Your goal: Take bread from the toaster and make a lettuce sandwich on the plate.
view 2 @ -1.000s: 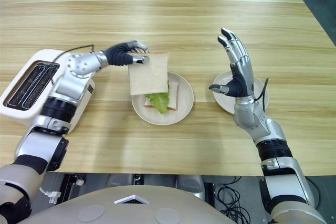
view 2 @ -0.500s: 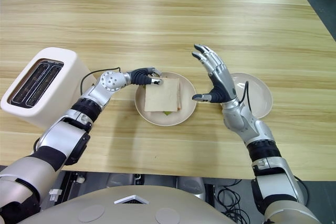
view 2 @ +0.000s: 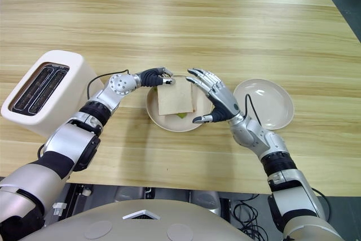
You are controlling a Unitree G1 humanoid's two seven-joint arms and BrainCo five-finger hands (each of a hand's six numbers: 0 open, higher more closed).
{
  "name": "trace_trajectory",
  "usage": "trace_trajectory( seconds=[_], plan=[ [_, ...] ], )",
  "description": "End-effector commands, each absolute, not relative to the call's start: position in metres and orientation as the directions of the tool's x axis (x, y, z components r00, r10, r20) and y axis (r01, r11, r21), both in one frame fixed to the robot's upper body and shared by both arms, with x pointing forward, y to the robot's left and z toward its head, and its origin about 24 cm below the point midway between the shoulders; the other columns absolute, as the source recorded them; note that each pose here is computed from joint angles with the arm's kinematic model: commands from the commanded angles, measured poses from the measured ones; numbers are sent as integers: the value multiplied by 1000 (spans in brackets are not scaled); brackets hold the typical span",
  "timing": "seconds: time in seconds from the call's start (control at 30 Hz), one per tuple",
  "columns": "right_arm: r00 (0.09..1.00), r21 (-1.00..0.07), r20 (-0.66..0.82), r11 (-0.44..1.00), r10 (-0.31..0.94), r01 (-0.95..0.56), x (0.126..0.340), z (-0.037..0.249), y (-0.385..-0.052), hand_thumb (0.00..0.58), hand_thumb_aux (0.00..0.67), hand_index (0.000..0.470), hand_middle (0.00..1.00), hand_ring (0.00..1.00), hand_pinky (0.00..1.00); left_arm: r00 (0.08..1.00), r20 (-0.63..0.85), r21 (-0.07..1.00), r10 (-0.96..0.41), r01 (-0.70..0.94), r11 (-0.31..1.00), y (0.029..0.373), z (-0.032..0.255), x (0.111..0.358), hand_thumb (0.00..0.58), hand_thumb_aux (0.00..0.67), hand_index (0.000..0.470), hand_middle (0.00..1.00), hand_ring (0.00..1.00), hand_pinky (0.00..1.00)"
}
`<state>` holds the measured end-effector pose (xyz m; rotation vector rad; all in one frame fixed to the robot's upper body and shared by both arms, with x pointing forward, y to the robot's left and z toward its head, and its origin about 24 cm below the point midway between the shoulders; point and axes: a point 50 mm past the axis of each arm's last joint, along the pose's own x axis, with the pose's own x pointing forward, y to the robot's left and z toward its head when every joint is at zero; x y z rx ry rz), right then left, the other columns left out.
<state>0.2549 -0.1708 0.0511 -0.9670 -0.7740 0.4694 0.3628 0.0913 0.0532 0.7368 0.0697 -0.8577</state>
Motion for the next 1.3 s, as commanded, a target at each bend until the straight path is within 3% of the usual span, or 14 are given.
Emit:
trace_trajectory(
  seconds=[0.03, 0.33, 0.53, 0.67, 0.7, 0.73, 0.77, 0.8, 0.83, 0.87, 1.13, 1.27, 1.3],
  plan=[
    [627, -906, 272, 414, 730, -89, 254, 41, -164, 0, 0, 0, 0, 0, 0, 665, -362, 545, -653, 719, 431, 92, 45, 360, 580, 670, 460, 1000, 1000, 1000],
    [638, -939, 130, 301, 759, -167, 260, 24, -157, 0, 0, 0, 0, 0, 0, 670, -349, 534, -656, 717, 448, 87, 48, 362, 580, 670, 460, 1000, 1000, 1000],
    [688, -969, 6, 174, 725, -175, 277, 10, -153, 0, 0, 0, 0, 0, 0, 683, -367, 531, -632, 711, 460, 89, 43, 362, 580, 670, 460, 1000, 1000, 1000],
    [667, -970, -112, 64, 737, -233, 279, -3, -144, 0, 0, 0, 0, 0, 0, 697, -367, 535, -616, 700, 473, 87, 43, 363, 580, 657, 451, 1000, 1000, 1000],
    [660, -968, -149, 27, 736, -249, 279, -7, -143, 0, 0, 0, 0, 0, 0, 700, -367, 536, -613, 697, 475, 86, 43, 363, 547, 510, 350, 1000, 1000, 1000],
    [655, -962, -188, -2, 732, -274, 278, -12, -142, 0, 0, 0, 0, 0, 0, 704, -366, 540, -609, 693, 477, 85, 43, 363, 511, 439, 301, 1000, 1000, 1000],
    [651, -954, -230, -34, 723, -299, 278, -16, -142, 0, 0, 0, 0, 0, 0, 709, -363, 543, -605, 688, 481, 84, 43, 364, 511, 439, 301, 1000, 1000, 1000],
    [648, -946, -263, -61, 715, -317, 278, -20, -142, 0, 0, 0, 0, 0, 0, 714, -358, 546, -601, 683, 486, 83, 43, 364, 301, 205, 141, 1000, 1000, 1000],
    [646, -938, -290, -75, 706, -339, 277, -23, -142, 0, 0, 0, 0, 0, 0, 718, -354, 549, -599, 678, 489, 81, 44, 364, 100, 60, 41, 1000, 1000, 1000],
    [644, -929, -316, -89, 697, -360, 277, -26, -143, 0, 0, 0, 0, 0, 0, 722, -350, 552, -597, 674, 491, 80, 44, 365, 0, 0, 0, 1000, 1000, 1000],
    [635, -900, -388, -127, 668, -418, 279, -32, -145, 0, 0, 0, 0, 0, 0, 811, -222, 680, -541, 527, 511, 82, 67, 377, 0, 0, 0, 1000, 1000, 1000],
    [638, -899, -382, -107, 668, -425, 279, -32, -145, 0, 0, 0, 0, 0, 0, 864, -102, 852, -494, 331, 404, 89, 87, 385, 0, 0, 0, 1000, 1000, 1000],
    [639, -898, -382, -103, 667, -429, 279, -32, -145, 0, 0, 0, 0, 0, 0, 879, -44, 907, -474, 235, 350, 92, 96, 389, 0, 0, 0, 918, 918, 918]
  ],
)
